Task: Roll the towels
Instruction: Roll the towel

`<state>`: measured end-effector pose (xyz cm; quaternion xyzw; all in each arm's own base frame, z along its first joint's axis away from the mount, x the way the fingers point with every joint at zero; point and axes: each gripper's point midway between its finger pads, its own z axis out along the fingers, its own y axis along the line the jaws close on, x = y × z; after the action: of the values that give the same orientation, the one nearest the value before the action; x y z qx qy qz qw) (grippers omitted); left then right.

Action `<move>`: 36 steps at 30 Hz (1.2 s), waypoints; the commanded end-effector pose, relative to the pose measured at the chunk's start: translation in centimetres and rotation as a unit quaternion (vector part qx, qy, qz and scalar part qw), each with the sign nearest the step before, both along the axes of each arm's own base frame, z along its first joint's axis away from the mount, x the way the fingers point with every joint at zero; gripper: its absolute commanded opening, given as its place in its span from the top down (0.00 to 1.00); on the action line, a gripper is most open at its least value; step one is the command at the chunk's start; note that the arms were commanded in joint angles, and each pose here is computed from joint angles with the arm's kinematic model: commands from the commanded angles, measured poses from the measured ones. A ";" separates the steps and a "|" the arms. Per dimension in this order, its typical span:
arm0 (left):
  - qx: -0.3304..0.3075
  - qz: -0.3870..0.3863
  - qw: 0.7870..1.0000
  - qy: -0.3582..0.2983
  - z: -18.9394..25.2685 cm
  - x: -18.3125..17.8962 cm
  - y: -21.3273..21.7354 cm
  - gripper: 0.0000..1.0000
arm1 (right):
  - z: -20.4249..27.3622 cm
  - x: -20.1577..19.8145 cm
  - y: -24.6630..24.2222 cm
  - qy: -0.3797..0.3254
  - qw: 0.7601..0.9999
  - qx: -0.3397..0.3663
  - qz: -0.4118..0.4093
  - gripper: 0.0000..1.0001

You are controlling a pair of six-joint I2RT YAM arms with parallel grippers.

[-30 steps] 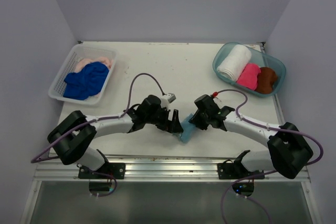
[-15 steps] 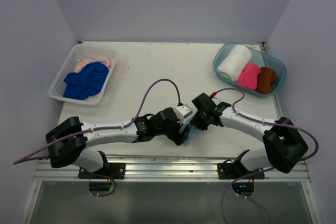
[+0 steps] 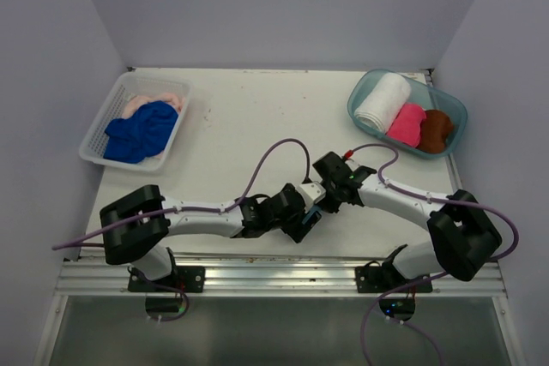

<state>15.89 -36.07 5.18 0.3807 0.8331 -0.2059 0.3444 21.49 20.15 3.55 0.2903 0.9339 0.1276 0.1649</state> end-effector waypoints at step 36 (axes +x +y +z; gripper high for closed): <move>-0.229 0.064 0.922 0.305 -1.2 0.1 0.1 0.96 | 4.5 -0.2 -0.8 -0.130 0.987 0.089 0.019 0.16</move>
<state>16.59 -35.92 3.94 0.1805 0.8550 -0.4478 0.1893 20.70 18.93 7.14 0.2754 0.9045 0.2245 0.2360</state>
